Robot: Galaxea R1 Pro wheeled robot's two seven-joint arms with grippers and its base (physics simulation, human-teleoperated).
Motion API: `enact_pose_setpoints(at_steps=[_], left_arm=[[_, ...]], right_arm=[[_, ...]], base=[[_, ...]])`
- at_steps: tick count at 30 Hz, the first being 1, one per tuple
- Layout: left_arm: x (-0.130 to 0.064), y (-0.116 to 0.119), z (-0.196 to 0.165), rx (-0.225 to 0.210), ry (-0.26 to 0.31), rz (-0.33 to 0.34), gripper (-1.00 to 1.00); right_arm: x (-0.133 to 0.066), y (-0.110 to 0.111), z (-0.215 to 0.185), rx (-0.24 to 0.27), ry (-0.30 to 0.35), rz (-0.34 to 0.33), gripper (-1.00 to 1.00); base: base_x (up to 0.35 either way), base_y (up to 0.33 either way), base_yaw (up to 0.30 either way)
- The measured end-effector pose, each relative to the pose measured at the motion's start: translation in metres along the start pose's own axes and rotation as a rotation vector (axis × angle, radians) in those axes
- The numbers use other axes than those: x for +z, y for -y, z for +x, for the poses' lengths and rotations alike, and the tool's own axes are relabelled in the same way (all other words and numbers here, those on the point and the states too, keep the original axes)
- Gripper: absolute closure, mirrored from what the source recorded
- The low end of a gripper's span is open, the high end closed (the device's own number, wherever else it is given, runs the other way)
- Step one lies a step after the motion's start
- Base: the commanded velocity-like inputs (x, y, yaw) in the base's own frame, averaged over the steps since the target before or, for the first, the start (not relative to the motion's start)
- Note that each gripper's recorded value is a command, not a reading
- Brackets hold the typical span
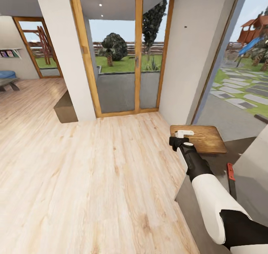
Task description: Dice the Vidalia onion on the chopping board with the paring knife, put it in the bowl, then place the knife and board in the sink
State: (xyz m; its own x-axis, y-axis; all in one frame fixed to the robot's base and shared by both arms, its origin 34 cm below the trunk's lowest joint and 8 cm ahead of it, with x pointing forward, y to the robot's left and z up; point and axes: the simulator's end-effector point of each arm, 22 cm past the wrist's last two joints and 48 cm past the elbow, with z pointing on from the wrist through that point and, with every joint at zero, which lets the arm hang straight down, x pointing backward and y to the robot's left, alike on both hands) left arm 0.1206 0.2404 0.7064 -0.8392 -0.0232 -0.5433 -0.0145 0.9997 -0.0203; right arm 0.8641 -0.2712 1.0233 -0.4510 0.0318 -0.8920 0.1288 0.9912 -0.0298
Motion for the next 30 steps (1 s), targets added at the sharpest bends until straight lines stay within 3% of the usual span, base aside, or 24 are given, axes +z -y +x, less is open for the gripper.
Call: enact_pose_setpoints(at_steps=[21,30], left_arm=[[0.0,-0.0002,-0.0001,0.0,0.001,-0.001,-1.0],[-0.0001,-0.0001,-0.0001,0.0,0.001,0.0,-1.0]], right_arm=[[-0.0001,0.0,0.0,0.0,0.0,0.001,1.0],[-0.0001,0.0026,-0.0001,0.0,0.0,0.003,1.0]], base=[[-0.154,-0.188,0.27],[-0.025,-0.02,0.043]])
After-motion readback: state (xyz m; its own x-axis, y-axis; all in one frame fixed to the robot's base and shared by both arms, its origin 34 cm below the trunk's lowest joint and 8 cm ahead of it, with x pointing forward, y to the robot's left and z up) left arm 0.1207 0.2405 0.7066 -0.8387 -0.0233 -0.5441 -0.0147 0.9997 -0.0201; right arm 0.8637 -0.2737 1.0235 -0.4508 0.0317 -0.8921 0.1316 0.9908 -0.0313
